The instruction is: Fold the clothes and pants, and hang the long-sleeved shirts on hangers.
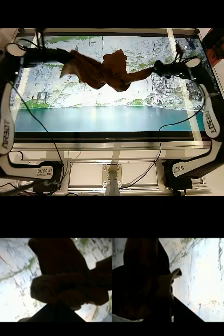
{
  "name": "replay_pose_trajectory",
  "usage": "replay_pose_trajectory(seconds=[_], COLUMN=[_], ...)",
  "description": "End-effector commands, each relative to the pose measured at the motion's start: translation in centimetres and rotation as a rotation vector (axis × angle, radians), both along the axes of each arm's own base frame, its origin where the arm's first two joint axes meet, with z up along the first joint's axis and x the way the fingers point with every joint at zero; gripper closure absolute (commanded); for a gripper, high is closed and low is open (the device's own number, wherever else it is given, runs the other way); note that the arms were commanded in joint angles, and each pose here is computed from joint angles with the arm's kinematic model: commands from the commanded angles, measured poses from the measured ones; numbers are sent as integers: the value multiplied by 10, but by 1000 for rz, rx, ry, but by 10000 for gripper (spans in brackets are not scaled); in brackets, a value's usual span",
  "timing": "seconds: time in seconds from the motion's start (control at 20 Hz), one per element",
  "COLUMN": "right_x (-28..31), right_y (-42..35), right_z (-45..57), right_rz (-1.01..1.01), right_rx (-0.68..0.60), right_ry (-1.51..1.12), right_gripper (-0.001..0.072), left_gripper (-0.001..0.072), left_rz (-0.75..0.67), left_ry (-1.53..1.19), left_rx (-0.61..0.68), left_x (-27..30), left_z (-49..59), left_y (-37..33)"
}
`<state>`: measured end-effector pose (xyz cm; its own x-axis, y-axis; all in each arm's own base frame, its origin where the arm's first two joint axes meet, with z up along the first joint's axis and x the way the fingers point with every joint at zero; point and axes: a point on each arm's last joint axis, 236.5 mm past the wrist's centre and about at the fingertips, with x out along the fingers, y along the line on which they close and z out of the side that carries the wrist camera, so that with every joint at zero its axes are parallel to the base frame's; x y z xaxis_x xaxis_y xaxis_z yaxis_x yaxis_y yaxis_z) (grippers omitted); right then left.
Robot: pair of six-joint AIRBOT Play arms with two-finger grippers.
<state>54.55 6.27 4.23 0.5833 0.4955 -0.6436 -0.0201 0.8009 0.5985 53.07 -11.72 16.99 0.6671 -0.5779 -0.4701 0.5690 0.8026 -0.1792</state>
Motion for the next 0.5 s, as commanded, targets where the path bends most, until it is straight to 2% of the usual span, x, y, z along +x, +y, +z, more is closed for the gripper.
replay_pose_trajectory(seconds=[0.0, 0.1, 0.45], right_x=[-14, -36, -158], right_y=[-41, -62, -45], right_z=[97, 148, 344], right_rz=[-10, -38, -112], right_rx=[-182, -290, -400], right_ry=[-219, -313, -755], right_gripper=[705, 705, 704], left_gripper=[693, 693, 693], left_rz=[122, 188, 288], left_ry=[-297, -449, -821], left_rx=[33, 41, 19], left_x=[-19, -43, -157], left_z=[115, 176, 321], left_y=[34, 50, 57])
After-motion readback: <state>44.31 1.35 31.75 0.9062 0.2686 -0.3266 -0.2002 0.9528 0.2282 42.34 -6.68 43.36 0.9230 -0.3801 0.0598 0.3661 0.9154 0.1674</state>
